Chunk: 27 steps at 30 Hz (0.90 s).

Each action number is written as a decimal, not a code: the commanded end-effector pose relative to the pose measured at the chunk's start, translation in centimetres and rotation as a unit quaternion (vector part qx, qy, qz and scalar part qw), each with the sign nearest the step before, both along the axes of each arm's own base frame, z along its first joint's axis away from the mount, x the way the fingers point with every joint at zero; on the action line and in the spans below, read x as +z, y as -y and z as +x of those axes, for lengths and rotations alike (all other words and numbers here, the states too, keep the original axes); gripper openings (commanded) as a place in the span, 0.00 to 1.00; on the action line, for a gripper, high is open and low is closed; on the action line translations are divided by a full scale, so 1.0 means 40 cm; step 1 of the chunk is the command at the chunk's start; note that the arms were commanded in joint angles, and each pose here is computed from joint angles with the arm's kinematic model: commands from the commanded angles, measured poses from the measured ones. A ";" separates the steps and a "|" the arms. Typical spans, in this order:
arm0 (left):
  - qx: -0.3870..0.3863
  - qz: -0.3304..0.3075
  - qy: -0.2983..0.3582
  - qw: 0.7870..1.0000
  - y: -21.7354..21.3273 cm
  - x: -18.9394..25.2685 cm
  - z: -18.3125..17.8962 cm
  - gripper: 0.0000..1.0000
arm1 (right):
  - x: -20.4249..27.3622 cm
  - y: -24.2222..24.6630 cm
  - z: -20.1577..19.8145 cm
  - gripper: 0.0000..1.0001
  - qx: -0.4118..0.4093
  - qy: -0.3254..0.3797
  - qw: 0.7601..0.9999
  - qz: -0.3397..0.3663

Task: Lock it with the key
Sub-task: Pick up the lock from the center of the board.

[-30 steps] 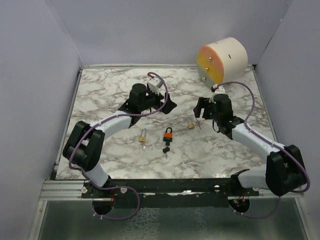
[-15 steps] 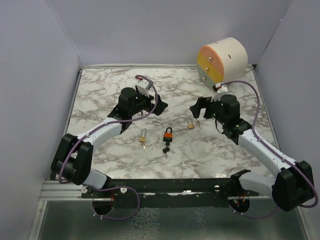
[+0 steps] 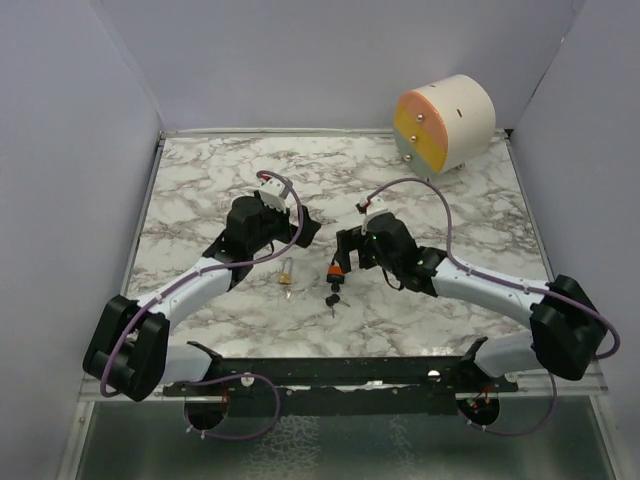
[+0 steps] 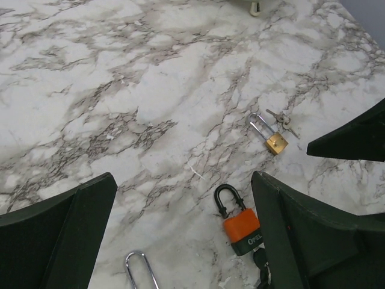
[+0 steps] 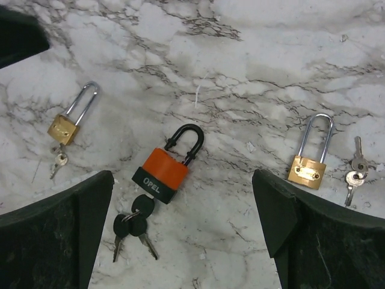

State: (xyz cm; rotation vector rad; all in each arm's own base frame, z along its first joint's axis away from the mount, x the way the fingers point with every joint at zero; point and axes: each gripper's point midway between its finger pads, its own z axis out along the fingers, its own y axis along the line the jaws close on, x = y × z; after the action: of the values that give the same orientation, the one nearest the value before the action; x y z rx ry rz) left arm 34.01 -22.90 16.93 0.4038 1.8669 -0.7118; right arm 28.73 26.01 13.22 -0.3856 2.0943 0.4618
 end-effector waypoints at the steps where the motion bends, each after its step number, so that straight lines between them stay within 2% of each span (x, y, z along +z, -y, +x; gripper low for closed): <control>1: 0.077 -0.006 0.029 0.997 -0.068 0.047 0.006 0.99 | -0.052 0.011 0.031 1.00 -0.080 -0.026 0.995 -0.059; 6: 0.156 0.000 0.052 0.986 -0.152 0.083 0.003 0.99 | -0.128 -0.037 0.004 1.00 -0.087 -0.051 0.988 -0.119; 10: 0.217 0.007 0.051 0.975 -0.214 0.083 0.003 0.99 | -0.163 -0.069 0.001 1.00 -0.084 -0.063 0.986 -0.133; 27: 0.206 0.005 0.024 0.978 -0.206 0.041 0.021 0.99 | -0.249 -0.109 -0.044 1.00 -0.065 -0.097 0.980 -0.158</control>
State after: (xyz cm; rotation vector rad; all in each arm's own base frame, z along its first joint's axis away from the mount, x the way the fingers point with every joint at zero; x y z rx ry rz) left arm 34.47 -14.43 18.68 0.0394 1.8297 -0.3857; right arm 26.93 29.56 3.37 -0.3955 2.3821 0.1052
